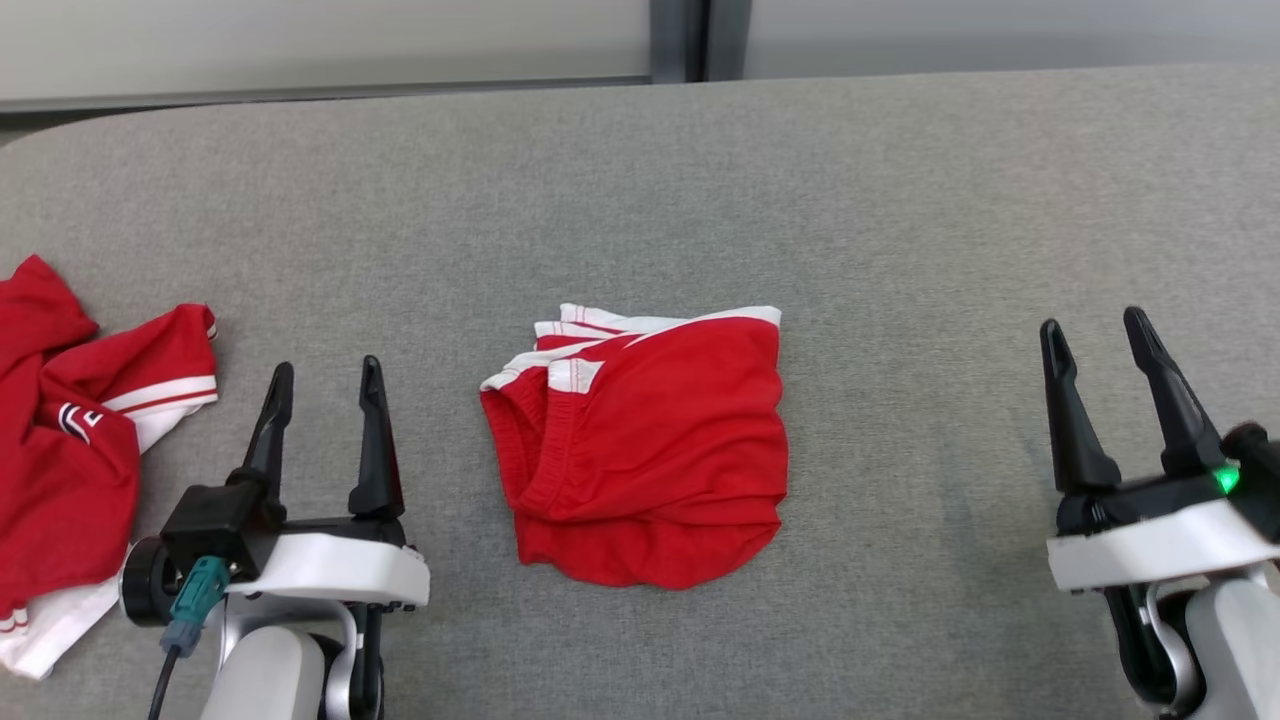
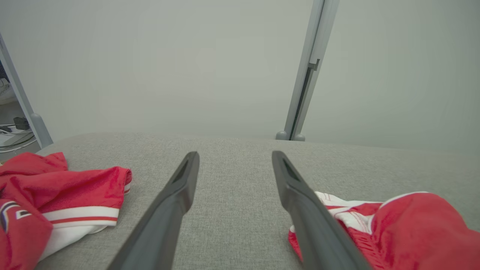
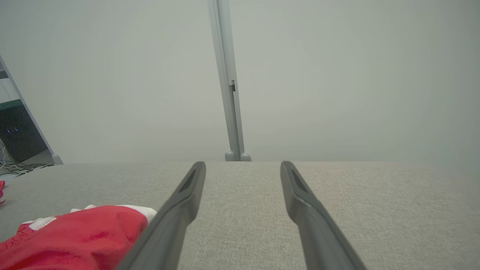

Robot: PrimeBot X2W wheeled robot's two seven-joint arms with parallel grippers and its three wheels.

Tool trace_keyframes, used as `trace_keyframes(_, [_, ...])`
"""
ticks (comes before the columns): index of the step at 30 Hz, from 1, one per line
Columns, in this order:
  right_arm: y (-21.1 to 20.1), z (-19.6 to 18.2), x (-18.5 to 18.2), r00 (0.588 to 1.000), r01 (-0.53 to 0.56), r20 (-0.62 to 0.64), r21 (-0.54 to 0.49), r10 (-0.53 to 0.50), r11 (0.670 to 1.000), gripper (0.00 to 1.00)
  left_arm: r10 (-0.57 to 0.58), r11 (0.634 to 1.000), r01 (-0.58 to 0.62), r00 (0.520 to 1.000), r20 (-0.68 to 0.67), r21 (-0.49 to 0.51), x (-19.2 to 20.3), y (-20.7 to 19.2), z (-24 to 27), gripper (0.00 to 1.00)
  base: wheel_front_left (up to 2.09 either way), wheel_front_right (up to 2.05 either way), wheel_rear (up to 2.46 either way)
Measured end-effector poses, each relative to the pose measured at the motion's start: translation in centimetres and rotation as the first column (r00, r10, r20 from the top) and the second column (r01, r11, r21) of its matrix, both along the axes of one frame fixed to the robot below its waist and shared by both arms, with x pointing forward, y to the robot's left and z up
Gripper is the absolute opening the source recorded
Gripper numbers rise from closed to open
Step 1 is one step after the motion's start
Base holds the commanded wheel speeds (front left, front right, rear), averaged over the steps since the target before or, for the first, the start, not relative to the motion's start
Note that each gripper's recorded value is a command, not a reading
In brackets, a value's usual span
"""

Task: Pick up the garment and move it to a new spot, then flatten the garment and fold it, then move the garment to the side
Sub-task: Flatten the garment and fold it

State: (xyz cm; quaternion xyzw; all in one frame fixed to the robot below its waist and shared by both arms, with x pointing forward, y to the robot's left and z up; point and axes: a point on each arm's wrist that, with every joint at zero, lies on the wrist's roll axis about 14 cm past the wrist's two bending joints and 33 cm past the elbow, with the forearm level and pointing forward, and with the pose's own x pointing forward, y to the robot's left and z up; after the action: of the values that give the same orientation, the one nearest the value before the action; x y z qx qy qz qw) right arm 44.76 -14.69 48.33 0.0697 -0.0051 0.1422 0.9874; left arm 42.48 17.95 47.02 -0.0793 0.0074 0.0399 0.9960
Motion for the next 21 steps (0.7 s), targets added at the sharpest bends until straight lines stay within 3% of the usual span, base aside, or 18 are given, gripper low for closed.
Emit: trace_keyframes(21, [-2.4,2.7,-10.1,0.995,0.099,-0.014,-0.009,-0.099,0.995,1.0,-0.038,0.998,0.038,0.999,-0.008,0.053,-6.9,0.7,0.7,1.0,0.0,0.0,0.0])
